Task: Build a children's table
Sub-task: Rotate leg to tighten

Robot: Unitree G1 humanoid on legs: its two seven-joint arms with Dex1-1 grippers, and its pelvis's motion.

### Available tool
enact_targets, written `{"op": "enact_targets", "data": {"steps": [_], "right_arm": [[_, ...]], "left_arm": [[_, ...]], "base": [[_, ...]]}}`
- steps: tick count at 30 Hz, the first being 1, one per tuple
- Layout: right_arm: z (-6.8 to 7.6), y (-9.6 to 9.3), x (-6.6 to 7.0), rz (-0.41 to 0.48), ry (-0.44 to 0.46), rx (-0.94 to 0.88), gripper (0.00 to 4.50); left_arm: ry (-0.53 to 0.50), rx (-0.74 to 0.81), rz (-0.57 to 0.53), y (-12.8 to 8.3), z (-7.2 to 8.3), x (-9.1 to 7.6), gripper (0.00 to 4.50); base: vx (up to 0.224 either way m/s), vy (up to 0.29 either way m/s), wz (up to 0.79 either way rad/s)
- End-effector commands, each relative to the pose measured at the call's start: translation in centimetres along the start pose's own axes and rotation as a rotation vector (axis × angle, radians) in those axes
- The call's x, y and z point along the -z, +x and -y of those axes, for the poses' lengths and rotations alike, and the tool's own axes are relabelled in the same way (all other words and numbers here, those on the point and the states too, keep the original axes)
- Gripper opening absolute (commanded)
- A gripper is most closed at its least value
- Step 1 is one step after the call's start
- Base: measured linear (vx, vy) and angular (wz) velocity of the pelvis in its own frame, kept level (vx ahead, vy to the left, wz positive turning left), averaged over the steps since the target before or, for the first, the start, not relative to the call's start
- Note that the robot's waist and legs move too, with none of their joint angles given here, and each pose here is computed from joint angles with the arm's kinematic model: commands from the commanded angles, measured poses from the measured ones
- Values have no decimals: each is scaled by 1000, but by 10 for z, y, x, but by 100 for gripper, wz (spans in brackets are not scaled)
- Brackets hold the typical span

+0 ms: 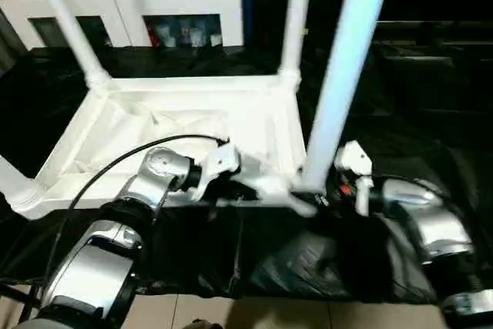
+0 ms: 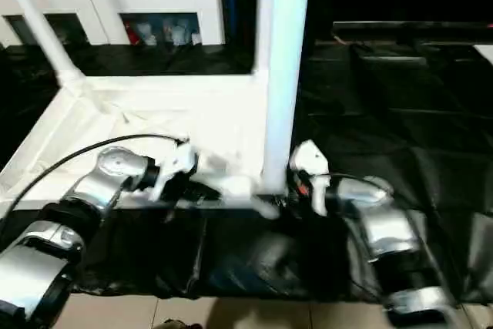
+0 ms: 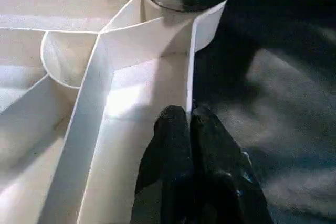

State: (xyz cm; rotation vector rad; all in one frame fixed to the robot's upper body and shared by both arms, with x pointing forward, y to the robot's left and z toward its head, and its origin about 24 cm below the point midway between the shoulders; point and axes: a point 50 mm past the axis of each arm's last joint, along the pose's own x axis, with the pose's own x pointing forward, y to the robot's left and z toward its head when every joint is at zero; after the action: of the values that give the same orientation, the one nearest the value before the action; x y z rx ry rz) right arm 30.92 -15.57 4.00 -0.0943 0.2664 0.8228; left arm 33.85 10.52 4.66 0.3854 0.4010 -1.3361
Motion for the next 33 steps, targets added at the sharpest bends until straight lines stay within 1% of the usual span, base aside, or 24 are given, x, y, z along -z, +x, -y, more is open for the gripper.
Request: {"op": "enact_targets", "data": {"steps": [1,2,4,5,7,9,10,11,12,13,14,15,17,19,20,21,22,23,26,28,30,32,33], "right_arm": [[-9,13,12,-63,30,73,265],[-11,24,13,-56,82,167,265],[-13,31,13,-55,99,210,265],[-16,38,12,-55,109,254,265],[-24,52,9,-41,112,306,265],[-28,58,5,-22,98,299,265],[-34,64,-2,12,54,265,300],[-35,64,-6,43,57,262,335],[-35,64,-8,66,64,267,335],[-31,61,-11,89,59,261,335],[-29,58,-12,96,49,250,356],[-26,55,-12,103,39,241,356],[-17,44,-11,108,11,208,380],[-12,34,-10,109,1,135,383],[-10,29,-10,104,-8,98,410],[-9,27,-9,101,-13,83,418],[-7,21,-8,84,-33,40,422],[-2,10,-5,49,-51,-32,430],[1,-1,-5,29,-55,-113,430],[7,-14,-7,8,-66,-200,430],[11,-21,-9,-5,-85,-242,430],[14,-29,-14,-22,-98,-317,430],[14,-29,-14,-22,-98,-317,430]], "left_arm": [[-33,-77,-10,13,-1,-4,0],[-52,-108,8,23,0,-10,0],[-67,-129,18,29,1,-13,0],[-76,-144,27,35,2,-16,0],[-85,-179,34,46,5,-22,0],[-83,-187,35,50,7,-23,0],[-78,-189,31,53,8,-24,0],[-74,-182,27,52,9,-23,0],[-72,-180,23,52,9,-22,0],[-65,-177,22,49,8,-20,0],[-62,-174,21,47,7,-19,0],[-60,-170,21,44,7,-18,0],[-42,-146,25,38,6,-15,0],[-15,-116,27,31,6,-12,0],[-7,-96,27,28,6,-11,0],[-5,-88,26,27,6,-11,0],[12,-66,22,23,6,-9,0],[35,-6,18,16,7,-7,0],[64,19,-7,8,5,-3,0],[75,76,-8,-4,5,0,0],[77,117,1,-12,5,2,0],[72,164,-3,-25,4,6,0],[72,164,-3,-25,4,6,0]], "base": [[0,0,0],[0,0,0],[0,0,0],[0,0,0],[0,0,0],[0,0,0],[0,0,0],[0,0,0],[0,0,0],[0,0,0],[0,0,0],[0,0,0],[0,0,0],[0,0,0],[0,0,0],[0,0,0],[0,0,0],[0,0,0],[0,0,0],[0,0,0],[0,0,0],[0,0,0],[0,0,0]]}}
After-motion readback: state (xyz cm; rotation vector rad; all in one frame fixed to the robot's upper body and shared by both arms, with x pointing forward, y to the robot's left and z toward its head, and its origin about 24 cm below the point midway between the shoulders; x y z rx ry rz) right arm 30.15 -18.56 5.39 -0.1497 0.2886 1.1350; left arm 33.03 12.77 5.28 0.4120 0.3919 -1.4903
